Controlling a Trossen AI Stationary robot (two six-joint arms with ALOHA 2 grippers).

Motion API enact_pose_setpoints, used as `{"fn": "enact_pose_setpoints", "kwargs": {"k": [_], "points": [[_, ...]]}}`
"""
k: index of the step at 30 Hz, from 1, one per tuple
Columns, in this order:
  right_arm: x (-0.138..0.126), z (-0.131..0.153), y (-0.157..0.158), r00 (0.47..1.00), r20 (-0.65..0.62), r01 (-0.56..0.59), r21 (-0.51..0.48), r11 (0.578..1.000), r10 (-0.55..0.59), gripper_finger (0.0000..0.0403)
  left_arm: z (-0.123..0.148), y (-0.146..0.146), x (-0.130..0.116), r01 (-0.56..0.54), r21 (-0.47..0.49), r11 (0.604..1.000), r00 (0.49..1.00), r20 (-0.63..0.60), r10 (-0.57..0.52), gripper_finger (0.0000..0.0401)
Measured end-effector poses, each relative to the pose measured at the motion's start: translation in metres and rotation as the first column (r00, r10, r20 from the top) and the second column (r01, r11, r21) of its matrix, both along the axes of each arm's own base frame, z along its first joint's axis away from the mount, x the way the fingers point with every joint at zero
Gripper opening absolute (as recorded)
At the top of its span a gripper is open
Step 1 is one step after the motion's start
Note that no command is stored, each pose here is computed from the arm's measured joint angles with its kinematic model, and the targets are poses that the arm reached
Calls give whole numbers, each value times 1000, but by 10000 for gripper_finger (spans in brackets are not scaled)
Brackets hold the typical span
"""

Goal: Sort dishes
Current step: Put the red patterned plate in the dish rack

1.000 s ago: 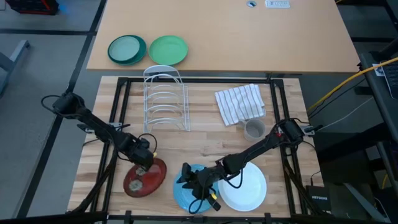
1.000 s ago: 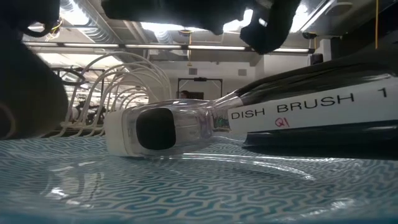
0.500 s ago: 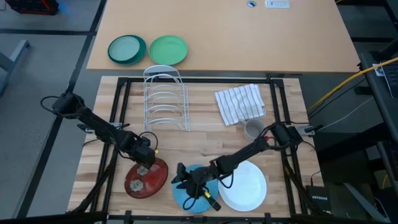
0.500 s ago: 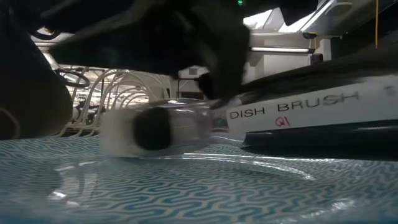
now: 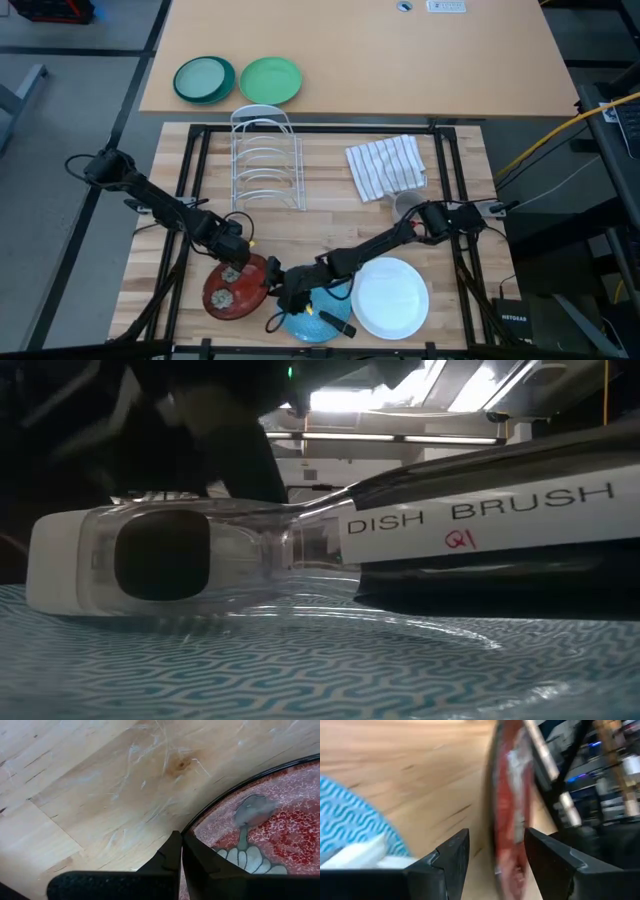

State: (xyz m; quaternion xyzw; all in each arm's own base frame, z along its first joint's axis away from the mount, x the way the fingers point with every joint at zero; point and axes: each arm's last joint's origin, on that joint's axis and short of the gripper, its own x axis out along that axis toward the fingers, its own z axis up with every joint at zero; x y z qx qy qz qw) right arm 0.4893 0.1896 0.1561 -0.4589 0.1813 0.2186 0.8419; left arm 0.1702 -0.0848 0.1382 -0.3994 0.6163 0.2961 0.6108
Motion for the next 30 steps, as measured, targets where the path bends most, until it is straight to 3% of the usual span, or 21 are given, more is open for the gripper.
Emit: {"fn": "enact_pose_setpoints", "kwargs": {"k": [7,17,30], "points": [[4,-4,-7,999,-47,15,-18,1000,-16,176,0,0,1,11,-3,1000,1000,7,-11,5],[7,-6,-20,997,-77,19,-32,999,-21,21,1,-3,6,80,-22,997,994,74,-79,5],[1,-11,-11,996,-78,-54,-241,969,36,18,16,-3,2,149,-106,983,981,144,-133,5]]}}
